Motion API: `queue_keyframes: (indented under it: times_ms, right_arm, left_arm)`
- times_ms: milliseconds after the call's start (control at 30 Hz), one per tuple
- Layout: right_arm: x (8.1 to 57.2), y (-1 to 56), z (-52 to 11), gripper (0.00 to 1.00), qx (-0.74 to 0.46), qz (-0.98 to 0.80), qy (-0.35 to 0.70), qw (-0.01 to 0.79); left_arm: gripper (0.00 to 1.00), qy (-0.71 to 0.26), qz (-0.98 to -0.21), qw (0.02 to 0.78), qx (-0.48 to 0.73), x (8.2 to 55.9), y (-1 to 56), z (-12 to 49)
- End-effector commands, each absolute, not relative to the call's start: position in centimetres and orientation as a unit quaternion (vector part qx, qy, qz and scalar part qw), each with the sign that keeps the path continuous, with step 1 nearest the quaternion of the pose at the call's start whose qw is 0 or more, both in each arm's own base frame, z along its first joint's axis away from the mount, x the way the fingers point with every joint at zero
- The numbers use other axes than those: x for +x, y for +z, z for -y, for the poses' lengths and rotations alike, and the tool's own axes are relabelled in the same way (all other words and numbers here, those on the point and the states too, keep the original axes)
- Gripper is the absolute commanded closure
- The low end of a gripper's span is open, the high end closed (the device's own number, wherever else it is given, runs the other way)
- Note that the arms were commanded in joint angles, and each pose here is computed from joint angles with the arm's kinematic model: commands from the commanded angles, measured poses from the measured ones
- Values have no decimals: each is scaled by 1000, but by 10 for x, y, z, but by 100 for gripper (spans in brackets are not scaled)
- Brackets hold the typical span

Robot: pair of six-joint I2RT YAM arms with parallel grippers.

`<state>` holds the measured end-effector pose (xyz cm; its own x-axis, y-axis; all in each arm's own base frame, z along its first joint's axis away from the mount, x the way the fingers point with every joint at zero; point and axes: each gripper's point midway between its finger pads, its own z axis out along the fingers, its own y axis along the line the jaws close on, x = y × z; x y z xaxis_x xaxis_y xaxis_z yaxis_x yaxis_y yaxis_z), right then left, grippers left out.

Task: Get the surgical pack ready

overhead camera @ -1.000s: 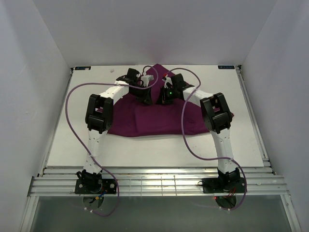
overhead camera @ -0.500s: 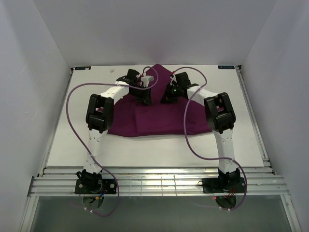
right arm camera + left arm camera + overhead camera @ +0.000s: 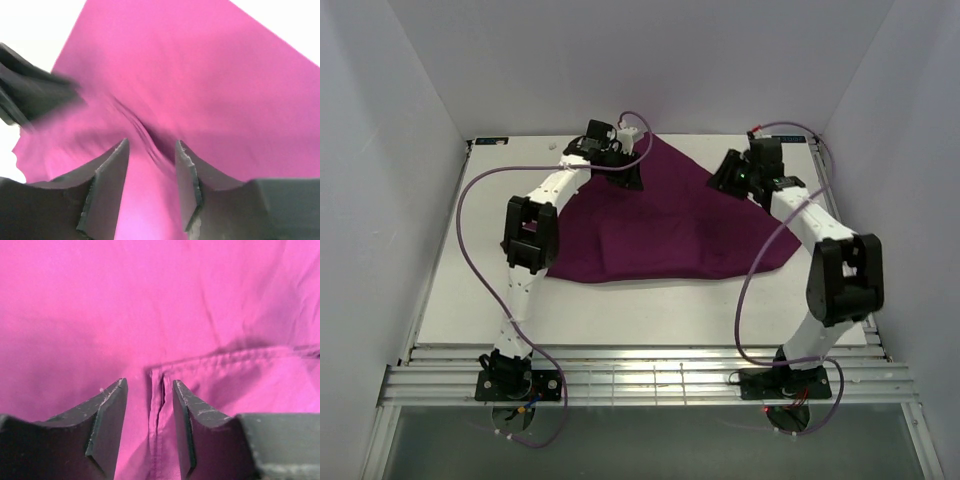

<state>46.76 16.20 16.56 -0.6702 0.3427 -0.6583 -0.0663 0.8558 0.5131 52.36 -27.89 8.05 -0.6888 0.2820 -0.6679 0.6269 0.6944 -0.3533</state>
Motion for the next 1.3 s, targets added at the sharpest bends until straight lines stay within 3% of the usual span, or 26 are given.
queue_keyframes:
  times_ms: [0, 100, 133, 200, 300, 333, 433, 567, 667, 1267]
  right_arm:
    - [401, 115, -92, 50, 164, -910, 186, 332]
    - [373, 115, -65, 71, 182, -910, 167, 333]
    - [359, 106, -64, 86, 178, -916, 160, 322]
    - [350, 117, -73, 92, 146, -913, 181, 334]
    - [338, 118, -93, 92, 115, -913, 210, 329]
    - [335, 117, -101, 92, 105, -913, 221, 326]
    - [317, 103, -127, 92, 80, -922, 248, 287]
    - [290, 74, -155, 92, 69, -930, 278, 229]
    - [281, 57, -166, 92, 60, -937, 278, 204]
    - [287, 11, -148, 92, 79, -955, 219, 182]
  left_arm:
    - [47, -288, -838, 385, 259, 540, 165, 282]
    - [47, -270, -838, 411, 235, 543, 195, 270]
    - [47, -263, -846, 410, 217, 543, 199, 258]
    - [48, -242, -857, 414, 189, 540, 211, 230]
    - [56, -240, -864, 410, 167, 501, 233, 196]
    - [66, -235, -865, 413, 161, 480, 251, 179]
    - [76, -231, -903, 327, 159, 419, 204, 161]
    - [77, -262, -927, 214, 161, 327, 140, 158]
    - [77, -267, -930, 174, 182, 294, 111, 157]
    - [75, -194, -962, 91, 169, 278, 12, 122]
